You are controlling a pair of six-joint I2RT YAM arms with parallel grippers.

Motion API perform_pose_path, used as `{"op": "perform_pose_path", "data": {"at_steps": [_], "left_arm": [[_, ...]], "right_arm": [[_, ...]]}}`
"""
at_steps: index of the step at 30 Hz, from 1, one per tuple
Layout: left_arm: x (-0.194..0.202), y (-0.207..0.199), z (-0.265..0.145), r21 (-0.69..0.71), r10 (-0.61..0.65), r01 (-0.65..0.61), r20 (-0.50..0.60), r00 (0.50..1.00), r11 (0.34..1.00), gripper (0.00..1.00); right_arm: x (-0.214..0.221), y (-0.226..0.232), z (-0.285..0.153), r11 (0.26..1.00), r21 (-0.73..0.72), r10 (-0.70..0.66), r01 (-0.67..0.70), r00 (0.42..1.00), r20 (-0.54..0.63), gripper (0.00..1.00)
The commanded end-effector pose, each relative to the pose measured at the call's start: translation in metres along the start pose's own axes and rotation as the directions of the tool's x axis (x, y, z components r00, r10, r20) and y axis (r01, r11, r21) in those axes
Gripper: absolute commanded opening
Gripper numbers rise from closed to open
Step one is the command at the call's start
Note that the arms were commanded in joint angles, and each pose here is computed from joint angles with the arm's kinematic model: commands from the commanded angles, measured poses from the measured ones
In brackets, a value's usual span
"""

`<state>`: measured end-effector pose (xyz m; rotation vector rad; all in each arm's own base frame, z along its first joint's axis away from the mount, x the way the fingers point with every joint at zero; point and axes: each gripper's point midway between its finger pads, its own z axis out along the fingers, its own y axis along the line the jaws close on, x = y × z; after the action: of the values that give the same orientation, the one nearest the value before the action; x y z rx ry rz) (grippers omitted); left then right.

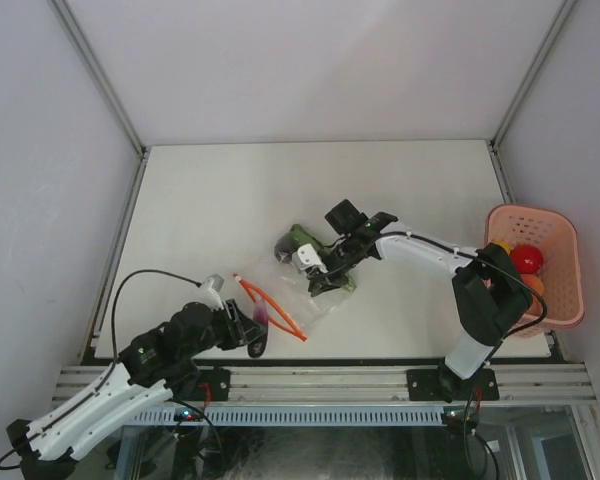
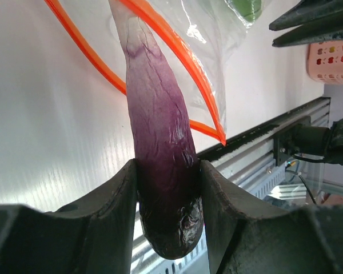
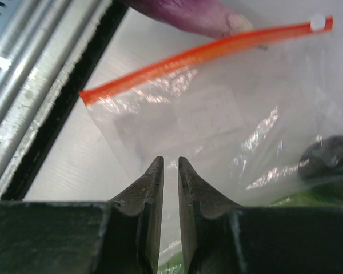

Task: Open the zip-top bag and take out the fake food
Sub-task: Pick up the fake vegetable from the zipper food storage bag.

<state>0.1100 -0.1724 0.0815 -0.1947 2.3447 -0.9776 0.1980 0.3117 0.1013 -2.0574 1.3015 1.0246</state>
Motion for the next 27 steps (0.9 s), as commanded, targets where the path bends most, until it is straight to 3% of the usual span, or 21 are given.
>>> {"op": "perform_pose_path", "data": {"at_steps": [1,14,19,27], "left_arm": [[-0.009,-0.027,-0.029,0.064,-0.033,0.034,-0.012,0.999,0.997,0.12],[0.012,-0.044,-0.068,0.125,-0.130,0.151,-0.156,0.979,0.981,0.12],[0.006,-0.063,-0.079,0.216,-0.159,0.190,-0.153,0.975,0.958,0.12],[0.003,-0.109,-0.062,0.404,-0.161,0.239,-0.216,0.963,0.883,0.12]], "right_arm": [[-0.062,0.021,-0.012,0.991,-0.056,-0.108,0.123,0.969,0.223,0.17],[-0.108,0.065,-0.013,0.934,-0.108,-0.281,0.341,0.886,0.369,0.55],[-0.119,0.074,-0.015,0.906,-0.093,-0.352,0.413,0.858,0.374,0.60],[-0.122,0.073,-0.027,0.869,-0.029,-0.462,0.495,0.829,0.315,0.62]]}}
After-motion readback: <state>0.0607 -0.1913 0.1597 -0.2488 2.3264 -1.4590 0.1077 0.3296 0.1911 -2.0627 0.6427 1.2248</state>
